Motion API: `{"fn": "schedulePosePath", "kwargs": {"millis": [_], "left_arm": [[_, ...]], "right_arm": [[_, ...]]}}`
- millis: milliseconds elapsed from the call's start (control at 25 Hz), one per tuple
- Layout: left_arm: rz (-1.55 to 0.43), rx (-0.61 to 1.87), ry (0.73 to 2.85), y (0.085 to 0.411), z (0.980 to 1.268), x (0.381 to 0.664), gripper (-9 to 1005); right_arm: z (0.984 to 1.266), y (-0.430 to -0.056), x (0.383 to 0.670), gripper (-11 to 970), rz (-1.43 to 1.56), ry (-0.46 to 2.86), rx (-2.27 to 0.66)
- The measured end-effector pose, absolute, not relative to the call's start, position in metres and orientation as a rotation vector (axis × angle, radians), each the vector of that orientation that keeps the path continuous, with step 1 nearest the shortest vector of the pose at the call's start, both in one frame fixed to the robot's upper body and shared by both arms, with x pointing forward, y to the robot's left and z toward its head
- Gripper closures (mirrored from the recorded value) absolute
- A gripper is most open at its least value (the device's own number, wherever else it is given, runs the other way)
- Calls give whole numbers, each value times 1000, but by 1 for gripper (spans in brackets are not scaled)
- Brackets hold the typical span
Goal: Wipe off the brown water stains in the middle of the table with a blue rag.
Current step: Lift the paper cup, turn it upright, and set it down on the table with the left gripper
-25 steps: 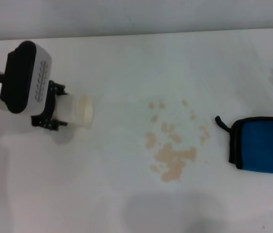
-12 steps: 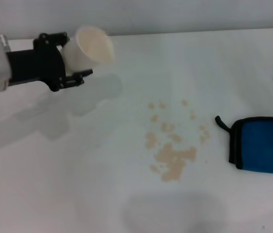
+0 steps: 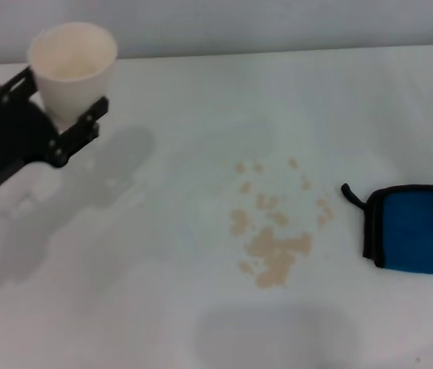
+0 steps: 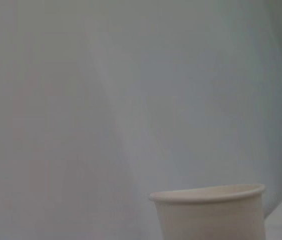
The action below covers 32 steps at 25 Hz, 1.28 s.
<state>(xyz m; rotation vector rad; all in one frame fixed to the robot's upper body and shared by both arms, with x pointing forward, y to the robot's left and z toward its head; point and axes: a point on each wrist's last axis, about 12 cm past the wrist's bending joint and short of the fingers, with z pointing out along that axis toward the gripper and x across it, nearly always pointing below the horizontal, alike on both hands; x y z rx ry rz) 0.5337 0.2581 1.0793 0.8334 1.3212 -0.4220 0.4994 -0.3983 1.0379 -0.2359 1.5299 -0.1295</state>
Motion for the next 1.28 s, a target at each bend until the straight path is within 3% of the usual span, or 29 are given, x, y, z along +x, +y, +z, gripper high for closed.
{"fn": "schedulePosePath", "kwargs": {"millis": [280,1280], "left_arm": [[-461,639,1433,265,1032,504,343],[-366,595,1754,276,979,475,350]], "right_arm": [[1039,-399,498,101,-134,1525,-276],[1043,-393,494,102,-88,1474,-304]]}}
